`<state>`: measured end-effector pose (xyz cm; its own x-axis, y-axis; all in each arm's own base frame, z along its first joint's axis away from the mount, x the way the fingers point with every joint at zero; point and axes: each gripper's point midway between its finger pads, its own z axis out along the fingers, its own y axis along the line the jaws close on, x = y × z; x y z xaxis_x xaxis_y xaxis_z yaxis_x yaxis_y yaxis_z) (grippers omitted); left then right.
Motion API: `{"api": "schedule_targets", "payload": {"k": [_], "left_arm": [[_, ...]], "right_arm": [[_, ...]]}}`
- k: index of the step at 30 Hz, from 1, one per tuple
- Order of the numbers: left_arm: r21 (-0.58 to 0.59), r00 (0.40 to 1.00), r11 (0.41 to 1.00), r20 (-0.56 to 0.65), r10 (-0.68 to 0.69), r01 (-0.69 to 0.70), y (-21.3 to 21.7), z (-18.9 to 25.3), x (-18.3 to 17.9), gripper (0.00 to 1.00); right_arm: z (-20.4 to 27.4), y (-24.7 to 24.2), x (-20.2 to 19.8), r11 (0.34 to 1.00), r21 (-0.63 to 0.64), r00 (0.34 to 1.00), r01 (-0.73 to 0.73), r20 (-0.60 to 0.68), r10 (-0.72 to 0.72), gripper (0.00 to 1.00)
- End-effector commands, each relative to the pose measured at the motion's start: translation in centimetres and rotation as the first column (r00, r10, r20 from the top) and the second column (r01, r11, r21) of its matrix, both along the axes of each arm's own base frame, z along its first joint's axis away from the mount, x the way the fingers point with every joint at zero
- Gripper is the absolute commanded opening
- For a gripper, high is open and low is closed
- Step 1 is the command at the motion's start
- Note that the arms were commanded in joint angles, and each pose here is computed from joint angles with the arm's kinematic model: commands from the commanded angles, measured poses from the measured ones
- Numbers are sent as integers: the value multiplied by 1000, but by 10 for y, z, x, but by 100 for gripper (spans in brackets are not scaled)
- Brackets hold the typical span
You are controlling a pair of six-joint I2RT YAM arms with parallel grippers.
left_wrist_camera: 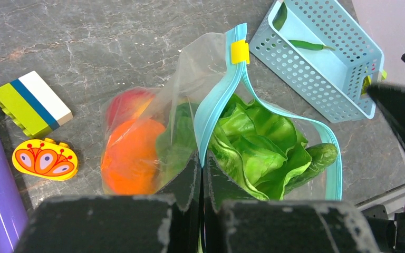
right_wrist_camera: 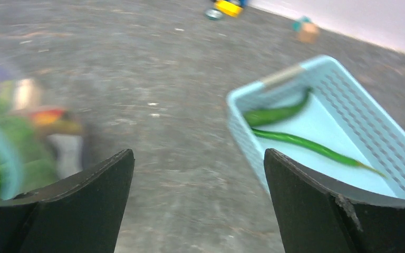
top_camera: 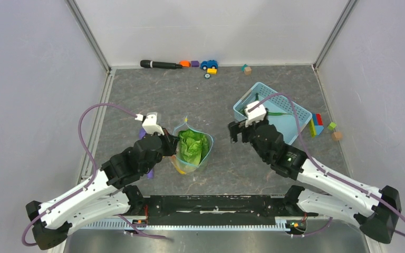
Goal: Place the food in the zip-top bag and seal the zipper
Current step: Pick up the fake vegetable from the bin.
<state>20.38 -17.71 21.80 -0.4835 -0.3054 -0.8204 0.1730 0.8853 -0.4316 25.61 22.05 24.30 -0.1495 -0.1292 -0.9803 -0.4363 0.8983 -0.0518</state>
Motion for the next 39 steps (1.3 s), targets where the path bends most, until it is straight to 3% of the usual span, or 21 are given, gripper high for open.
{"api": "schedule_targets", "payload": {"k": [1,5,9,11,13,16,20,22,26,31,39], "left_arm": [[11,999,1000,46,14,-15,2,5,6,2],[19,999,1000,49,1,-2,0,2,6,2],[29,999,1000,52,6,-8,2,-1,6,2],[38,999,999,53,2,-4,3,-3,6,2],[40,999,999,54,-3,0,3,-3,5,2],[37,998,999,56,-7,5,3,-3,5,2],[32,998,999,63,-13,10,3,-2,4,2],[30,998,999,66,-18,16,2,-1,4,2],[31,997,999,67,-35,33,-1,-1,3,2],[35,997,999,60,-44,42,-3,-3,3,2],[39,996,998,65,-57,55,-5,-3,3,2]], "right_arm": [[-9,-60,29,968,31,968,251,-40,-249,98],[-14,-97,62,938,-35,936,344,-60,-346,98],[-30,-128,101,917,-71,900,392,-177,-398,98],[-35,-137,122,928,-95,904,359,-213,-371,98],[-42,-144,142,934,-225,929,276,-185,-320,98],[-51,-169,169,889,-367,921,273,-167,-352,98],[-84,-183,193,884,-438,917,162,-265,-300,96],[-101,-179,199,886,-458,928,64,-299,-222,93],[-127,-180,211,872,-489,914,22,-344,-216,93],[-155,-157,208,880,-451,909,-148,-412,-58,89],[-193,-165,191,811,-507,847,-292,-530,-27,81]]}}
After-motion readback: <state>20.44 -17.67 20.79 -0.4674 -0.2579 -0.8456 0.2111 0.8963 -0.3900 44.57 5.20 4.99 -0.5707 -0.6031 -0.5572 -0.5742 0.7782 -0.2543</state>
